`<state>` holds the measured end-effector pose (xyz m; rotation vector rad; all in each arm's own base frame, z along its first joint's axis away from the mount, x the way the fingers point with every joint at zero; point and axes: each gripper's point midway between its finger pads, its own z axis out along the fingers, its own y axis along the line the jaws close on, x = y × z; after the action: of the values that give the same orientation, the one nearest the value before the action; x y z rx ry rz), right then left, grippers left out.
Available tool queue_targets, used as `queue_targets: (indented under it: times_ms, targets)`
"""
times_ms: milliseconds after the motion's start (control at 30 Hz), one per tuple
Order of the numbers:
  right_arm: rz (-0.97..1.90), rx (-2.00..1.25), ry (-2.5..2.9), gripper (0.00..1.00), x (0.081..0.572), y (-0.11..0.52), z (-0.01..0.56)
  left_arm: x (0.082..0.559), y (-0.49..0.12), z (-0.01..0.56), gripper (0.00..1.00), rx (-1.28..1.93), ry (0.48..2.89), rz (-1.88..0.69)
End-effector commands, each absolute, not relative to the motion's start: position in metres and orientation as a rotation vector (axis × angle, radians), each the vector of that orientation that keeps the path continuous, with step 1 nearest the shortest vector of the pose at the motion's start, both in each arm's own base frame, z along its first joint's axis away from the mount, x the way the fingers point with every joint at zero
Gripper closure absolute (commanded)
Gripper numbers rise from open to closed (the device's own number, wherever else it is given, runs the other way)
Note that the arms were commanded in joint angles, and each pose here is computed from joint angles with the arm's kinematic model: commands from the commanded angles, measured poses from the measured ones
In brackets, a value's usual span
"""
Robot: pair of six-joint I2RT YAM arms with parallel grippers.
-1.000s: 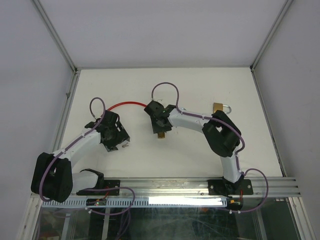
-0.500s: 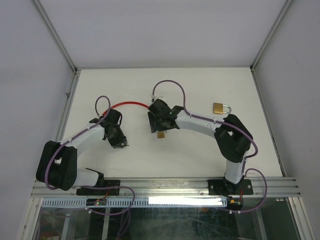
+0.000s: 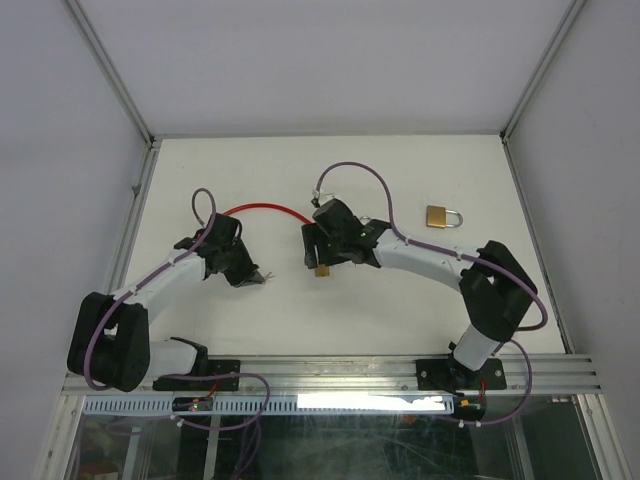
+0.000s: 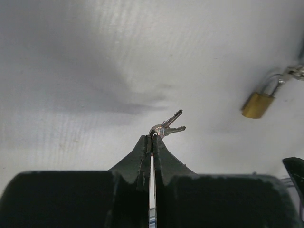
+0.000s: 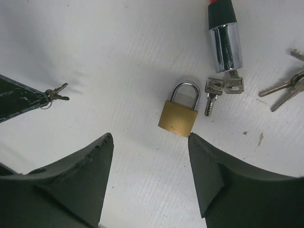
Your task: Unlock with the key
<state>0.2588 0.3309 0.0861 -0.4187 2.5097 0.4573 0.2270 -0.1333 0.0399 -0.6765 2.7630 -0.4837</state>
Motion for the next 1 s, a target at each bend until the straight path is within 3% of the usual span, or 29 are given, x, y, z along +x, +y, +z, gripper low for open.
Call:
queue_targets:
  times_ms: [0, 400, 967]
  targets:
    - [0.753, -0.334, 2.357, 0.33, 0.265, 0.350, 0.142, 0.250, -0.168, 0.086, 1.00, -0.671, 2.564, -0.847]
    - [1.174, -0.130, 2.187, 0.41, 0.245, 0.364, 0.199, 0.262, -0.196, 0.143, 1.00, -0.787, 2.267, -1.247]
    - [1.289, 0.060, 2.128, 0.52, 0.250, 0.372, 0.200, 0.255, -0.232, 0.174, 1.00, -0.725, 2.208, -1.387]
